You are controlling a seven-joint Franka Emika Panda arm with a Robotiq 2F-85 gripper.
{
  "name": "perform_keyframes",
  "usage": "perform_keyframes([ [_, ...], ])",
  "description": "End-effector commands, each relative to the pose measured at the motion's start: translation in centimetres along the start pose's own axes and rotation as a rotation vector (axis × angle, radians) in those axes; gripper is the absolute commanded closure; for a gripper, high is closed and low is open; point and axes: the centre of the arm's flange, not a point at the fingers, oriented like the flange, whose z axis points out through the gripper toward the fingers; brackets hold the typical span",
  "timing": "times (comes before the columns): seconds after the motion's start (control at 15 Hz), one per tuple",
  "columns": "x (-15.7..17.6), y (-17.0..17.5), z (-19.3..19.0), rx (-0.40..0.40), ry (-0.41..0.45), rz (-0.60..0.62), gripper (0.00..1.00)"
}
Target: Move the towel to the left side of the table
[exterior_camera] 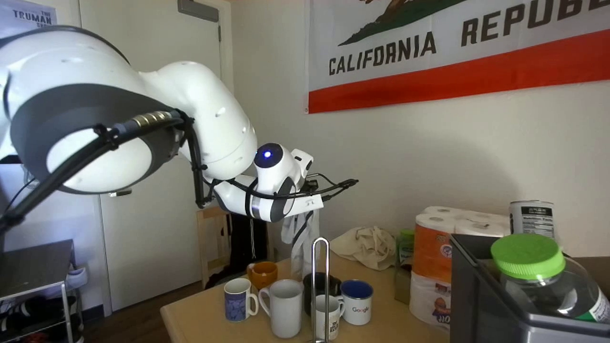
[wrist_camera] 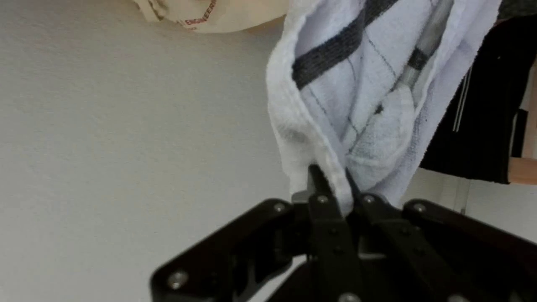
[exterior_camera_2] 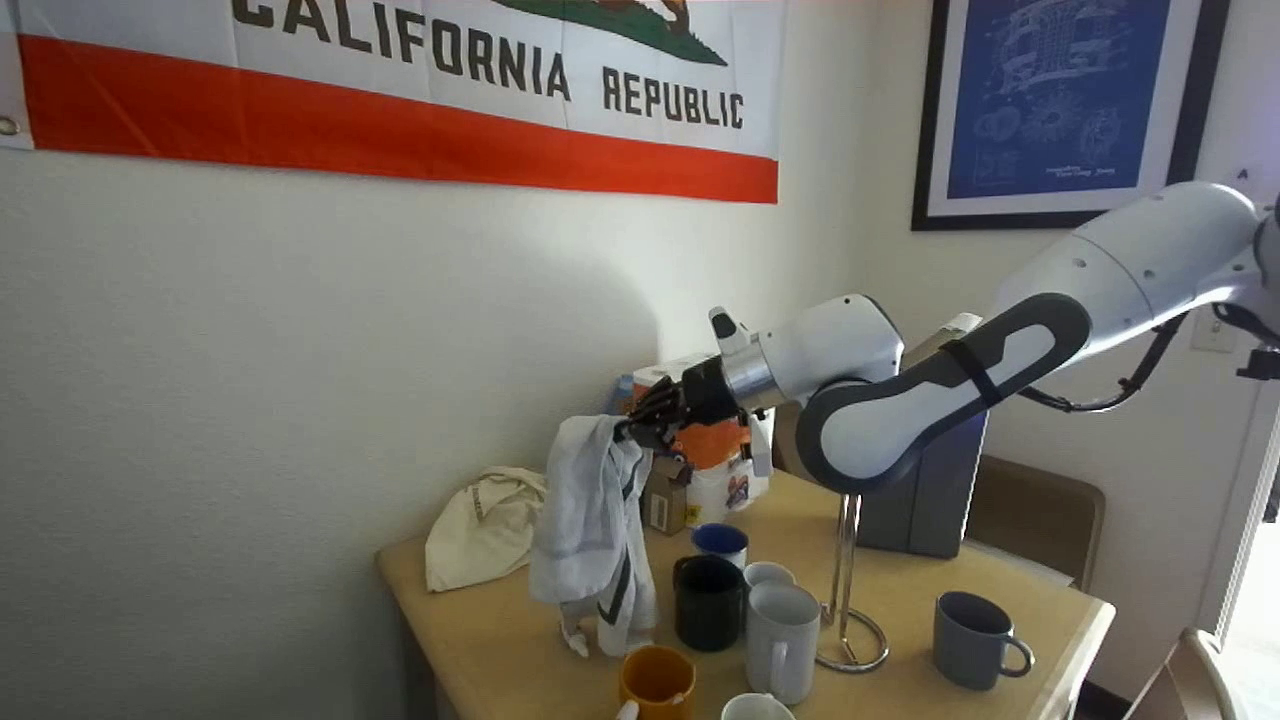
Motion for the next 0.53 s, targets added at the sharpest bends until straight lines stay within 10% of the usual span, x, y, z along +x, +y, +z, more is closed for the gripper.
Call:
perform_keyframes([
  [0.0,-0.5,0.2,0.3,0.072,-0.049,0.004,0.98],
  [0.47,-2.2,-0.7,1.5,0.165,-0.170,0.016,0.98],
])
